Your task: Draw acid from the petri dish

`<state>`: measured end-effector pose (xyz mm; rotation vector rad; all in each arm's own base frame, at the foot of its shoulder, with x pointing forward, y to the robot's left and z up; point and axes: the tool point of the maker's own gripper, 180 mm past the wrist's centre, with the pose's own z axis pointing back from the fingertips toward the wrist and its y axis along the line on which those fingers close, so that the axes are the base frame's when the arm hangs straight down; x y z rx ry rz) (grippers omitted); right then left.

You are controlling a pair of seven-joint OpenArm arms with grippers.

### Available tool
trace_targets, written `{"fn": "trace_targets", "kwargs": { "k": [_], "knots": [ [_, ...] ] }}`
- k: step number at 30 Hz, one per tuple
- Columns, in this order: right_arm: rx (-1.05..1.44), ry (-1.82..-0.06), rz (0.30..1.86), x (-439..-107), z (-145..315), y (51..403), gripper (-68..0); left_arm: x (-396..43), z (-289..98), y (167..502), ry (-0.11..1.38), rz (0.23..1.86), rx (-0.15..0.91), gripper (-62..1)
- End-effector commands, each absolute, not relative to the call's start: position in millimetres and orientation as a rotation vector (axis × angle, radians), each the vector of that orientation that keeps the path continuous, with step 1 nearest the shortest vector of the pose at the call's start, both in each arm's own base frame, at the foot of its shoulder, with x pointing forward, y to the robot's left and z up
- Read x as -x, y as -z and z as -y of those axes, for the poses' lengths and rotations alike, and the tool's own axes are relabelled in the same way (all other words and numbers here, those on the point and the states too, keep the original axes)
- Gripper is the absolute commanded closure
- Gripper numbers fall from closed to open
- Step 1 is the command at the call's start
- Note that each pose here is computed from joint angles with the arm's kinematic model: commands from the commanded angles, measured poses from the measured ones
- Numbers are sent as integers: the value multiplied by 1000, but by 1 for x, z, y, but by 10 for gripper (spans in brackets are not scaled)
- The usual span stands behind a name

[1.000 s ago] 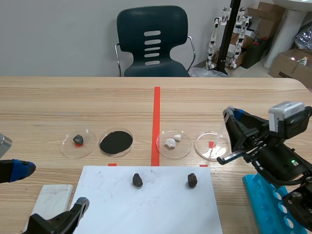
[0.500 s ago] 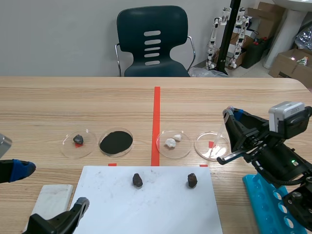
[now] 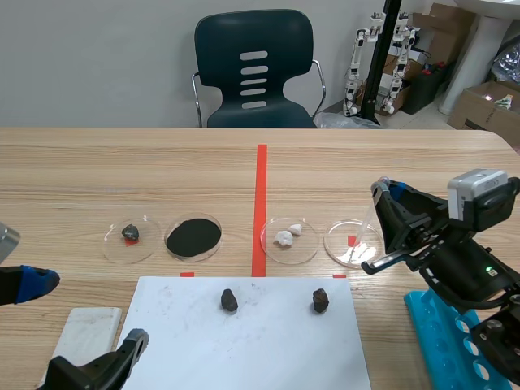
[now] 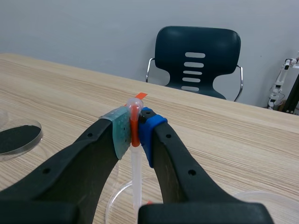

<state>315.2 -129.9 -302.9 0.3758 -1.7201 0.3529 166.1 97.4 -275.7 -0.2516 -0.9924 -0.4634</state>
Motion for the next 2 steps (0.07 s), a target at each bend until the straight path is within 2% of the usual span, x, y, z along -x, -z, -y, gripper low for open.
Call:
{"fn": "trace_targets", "kwargs": {
  "k": [1,2],
  "knots": [
    [-368,-351,1752,-320,135,293,-53,-166,-93,271,454,1012,269,-623],
    [-368,-351,1752,-320,135,293,-53,-166,-93,271,454,1012,269,-623]
  ]
}}
